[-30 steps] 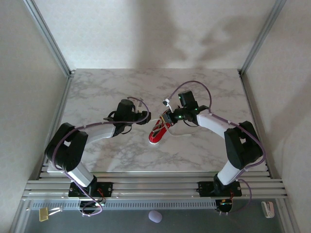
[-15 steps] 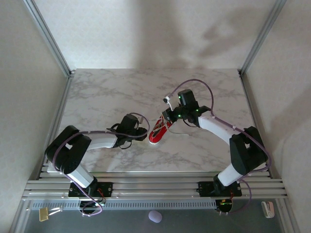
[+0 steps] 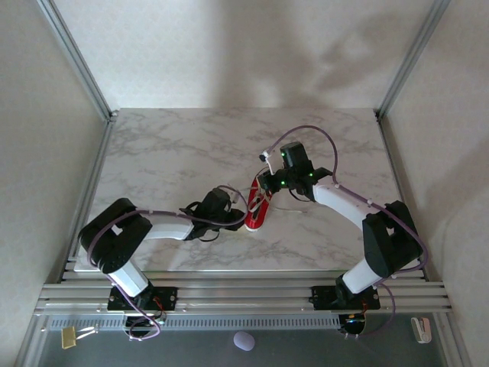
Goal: Tie the shoes
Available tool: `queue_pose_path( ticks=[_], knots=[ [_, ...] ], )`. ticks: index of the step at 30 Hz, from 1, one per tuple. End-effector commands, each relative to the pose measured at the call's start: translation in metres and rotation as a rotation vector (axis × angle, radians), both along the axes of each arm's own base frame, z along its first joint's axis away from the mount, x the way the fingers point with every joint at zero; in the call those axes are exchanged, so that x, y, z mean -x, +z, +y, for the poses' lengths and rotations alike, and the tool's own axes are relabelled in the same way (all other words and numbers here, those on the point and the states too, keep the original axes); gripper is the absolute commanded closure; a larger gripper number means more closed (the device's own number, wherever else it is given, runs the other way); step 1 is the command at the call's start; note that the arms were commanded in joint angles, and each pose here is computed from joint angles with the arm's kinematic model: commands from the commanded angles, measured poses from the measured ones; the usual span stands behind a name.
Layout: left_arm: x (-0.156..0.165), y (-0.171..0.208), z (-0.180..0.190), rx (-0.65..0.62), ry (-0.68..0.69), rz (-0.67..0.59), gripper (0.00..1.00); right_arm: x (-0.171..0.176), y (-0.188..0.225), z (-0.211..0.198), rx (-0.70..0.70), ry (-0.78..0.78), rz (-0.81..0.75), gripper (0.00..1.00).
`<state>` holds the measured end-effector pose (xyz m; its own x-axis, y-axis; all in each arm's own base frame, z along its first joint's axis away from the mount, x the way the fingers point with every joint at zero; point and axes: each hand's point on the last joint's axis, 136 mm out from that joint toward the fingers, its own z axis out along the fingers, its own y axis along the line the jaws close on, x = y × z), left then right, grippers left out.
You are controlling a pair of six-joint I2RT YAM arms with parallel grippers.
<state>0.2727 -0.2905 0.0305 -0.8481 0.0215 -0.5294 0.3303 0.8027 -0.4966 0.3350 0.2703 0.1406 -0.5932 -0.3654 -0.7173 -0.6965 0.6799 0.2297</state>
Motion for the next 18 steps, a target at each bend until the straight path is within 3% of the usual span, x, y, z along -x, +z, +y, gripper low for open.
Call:
queue_pose_path(
  ticks=[1,9,18],
  knots=[
    [0.003,0.019,-0.033,0.120,-0.039,-0.016,0.80,0.008,0.000,-0.007,0.013,-0.029,0.015,1.00],
    [0.013,0.025,-0.060,0.167,-0.077,-0.034,0.80,0.016,-0.008,-0.020,0.036,-0.072,0.023,1.00],
    [-0.004,0.048,-0.003,0.162,0.134,-0.134,0.78,0.016,-0.006,-0.024,-0.018,-0.177,0.086,1.00]
  ],
)
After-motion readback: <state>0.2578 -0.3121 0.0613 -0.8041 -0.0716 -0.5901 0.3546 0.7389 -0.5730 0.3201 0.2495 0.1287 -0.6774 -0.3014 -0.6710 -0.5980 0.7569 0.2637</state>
